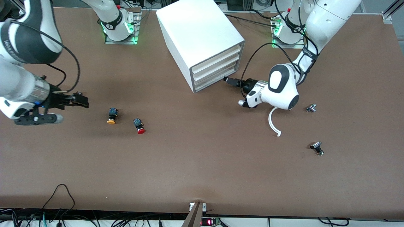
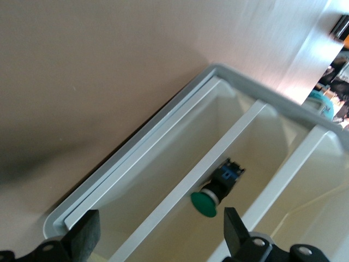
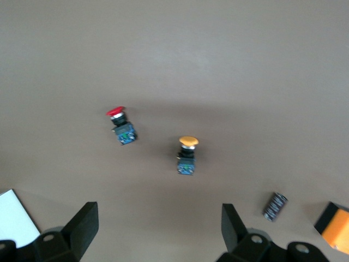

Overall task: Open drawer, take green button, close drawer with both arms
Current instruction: 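Pull the drawer open with the left gripper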

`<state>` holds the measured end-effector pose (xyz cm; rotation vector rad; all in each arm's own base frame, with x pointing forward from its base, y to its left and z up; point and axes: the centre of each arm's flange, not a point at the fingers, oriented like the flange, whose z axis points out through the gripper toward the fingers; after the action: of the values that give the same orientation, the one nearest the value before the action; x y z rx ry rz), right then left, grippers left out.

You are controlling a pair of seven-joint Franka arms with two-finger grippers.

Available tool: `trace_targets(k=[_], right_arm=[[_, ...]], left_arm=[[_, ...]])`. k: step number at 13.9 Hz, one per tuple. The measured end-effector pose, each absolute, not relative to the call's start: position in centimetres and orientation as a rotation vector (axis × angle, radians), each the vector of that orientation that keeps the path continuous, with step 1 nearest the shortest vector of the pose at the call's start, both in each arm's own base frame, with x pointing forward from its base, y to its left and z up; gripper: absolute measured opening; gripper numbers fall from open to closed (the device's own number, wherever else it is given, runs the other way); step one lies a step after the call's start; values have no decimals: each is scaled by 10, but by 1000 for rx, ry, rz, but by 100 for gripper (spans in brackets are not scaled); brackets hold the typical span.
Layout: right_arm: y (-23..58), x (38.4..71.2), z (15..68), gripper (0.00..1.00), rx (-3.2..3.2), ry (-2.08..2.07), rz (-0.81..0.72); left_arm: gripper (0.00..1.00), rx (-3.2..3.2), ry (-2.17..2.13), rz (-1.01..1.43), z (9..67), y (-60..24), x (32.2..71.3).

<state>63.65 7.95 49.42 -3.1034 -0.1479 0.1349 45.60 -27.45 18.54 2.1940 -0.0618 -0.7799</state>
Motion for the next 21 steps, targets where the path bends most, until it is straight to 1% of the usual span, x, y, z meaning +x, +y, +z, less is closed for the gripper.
trace_targets(k=[5, 7, 9, 10, 11, 12, 13, 14, 15, 16, 17, 19, 21], right_arm=[[133, 640, 473, 100, -3101, -265, 106], [142, 640, 467, 100, -3100, -283, 110], [150, 640, 465, 100, -3099, -302, 111], [156, 638, 464, 100, -3098, -316, 108], [162, 637, 465, 100, -3097, -332, 106], [168, 636, 465, 100, -3095, -345, 103], [172, 635, 465, 100, -3094, -356, 101], [176, 634, 465, 100, -3093, -366, 100], [180, 633, 465, 100, -3092, -375, 100], [184, 632, 465, 100, -3091, -385, 99], [187, 631, 465, 100, -3090, -391, 99], [190, 631, 466, 100, -3089, -398, 90], [193, 632, 467, 100, -3086, -408, 65]], left_arm=[[100, 2135, -120, -757, 159, -284, 403], [100, 2129, -118, -756, 157, -293, 392], [97, 2151, -119, -736, 156, -299, 388], [89, 2160, -114, -719, 156, -300, 390], [80, 2174, -116, -700, 156, -300, 392], [69, 2183, -135, -686, 156, -303, 390], [56, 2191, -160, -681, 154, -308, 384], [48, 2192, -171, -664, 156, -312, 385], [41, 2191, -180, -655, 159, -312, 386], [38, 2189, -189, -650, 159, -313, 386], [37, 2188, -194, -646, 160, -313, 386], [37, 2188, -196, -639, 160, -312, 388], [37, 2205, -200, -585, 162, -303, 402]])
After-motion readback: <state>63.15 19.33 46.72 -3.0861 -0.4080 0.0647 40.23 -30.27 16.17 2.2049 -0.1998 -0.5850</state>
